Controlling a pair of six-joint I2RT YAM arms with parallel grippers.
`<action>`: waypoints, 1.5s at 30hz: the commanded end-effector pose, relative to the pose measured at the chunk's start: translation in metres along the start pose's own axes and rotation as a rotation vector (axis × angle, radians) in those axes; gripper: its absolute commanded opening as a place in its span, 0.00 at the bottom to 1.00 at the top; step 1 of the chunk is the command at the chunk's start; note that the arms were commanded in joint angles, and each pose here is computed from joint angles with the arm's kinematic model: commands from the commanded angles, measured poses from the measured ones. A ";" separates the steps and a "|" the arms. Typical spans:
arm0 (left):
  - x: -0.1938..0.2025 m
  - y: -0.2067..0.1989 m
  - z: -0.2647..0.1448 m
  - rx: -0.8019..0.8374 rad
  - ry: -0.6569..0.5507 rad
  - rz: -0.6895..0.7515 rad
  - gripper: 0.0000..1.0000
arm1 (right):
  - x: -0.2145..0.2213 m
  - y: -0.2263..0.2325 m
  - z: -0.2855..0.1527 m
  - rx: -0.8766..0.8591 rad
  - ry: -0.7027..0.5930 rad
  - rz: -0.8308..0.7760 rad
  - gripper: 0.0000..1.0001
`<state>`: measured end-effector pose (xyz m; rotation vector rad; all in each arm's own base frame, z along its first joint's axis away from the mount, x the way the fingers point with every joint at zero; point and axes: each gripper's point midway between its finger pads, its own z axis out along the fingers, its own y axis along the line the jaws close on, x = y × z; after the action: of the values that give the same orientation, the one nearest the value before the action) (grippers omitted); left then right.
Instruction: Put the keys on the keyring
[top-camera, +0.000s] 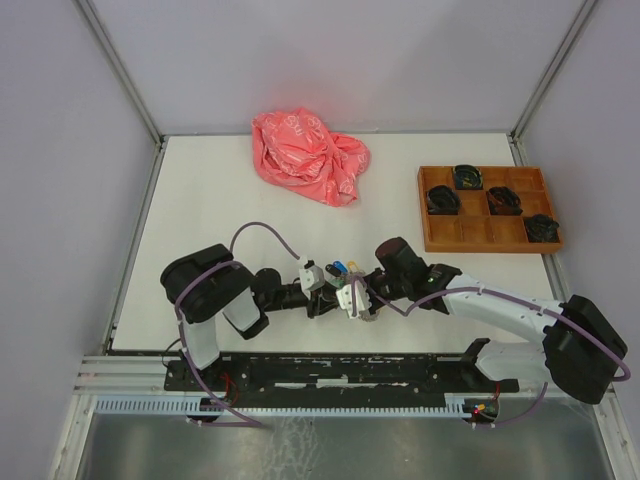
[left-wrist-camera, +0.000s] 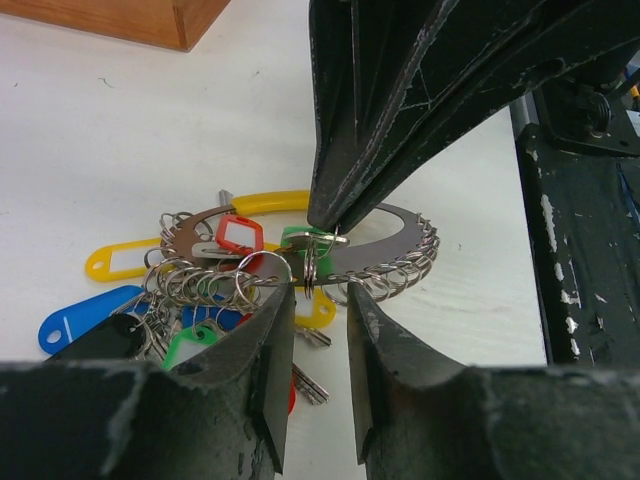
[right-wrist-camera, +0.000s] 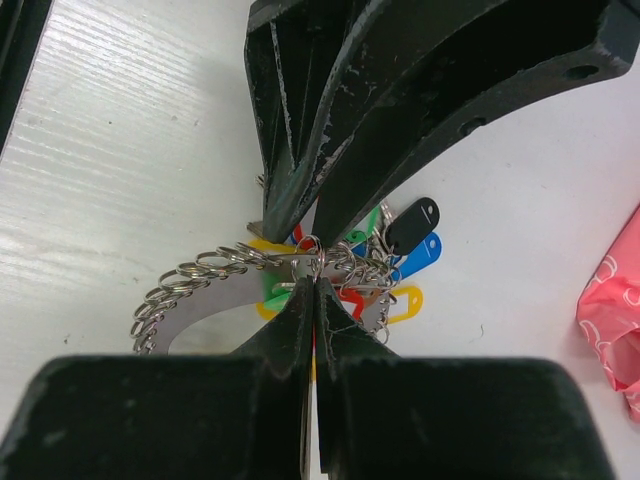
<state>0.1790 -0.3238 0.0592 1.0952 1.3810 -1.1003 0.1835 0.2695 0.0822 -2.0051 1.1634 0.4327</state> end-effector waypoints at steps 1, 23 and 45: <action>-0.043 -0.001 0.008 0.040 -0.162 0.161 0.33 | -0.020 -0.025 -0.004 0.050 -0.048 -0.051 0.00; -0.061 0.007 -0.002 -0.048 -0.202 0.147 0.03 | 0.008 -0.004 -0.016 0.035 0.084 -0.008 0.01; -0.060 0.002 0.000 -0.047 -0.201 0.092 0.24 | 0.003 -0.007 -0.007 0.038 0.067 -0.022 0.01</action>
<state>0.1843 -0.3228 0.0792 1.0161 1.3696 -1.0730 0.1859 0.2636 0.0754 -2.0250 1.1973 0.3698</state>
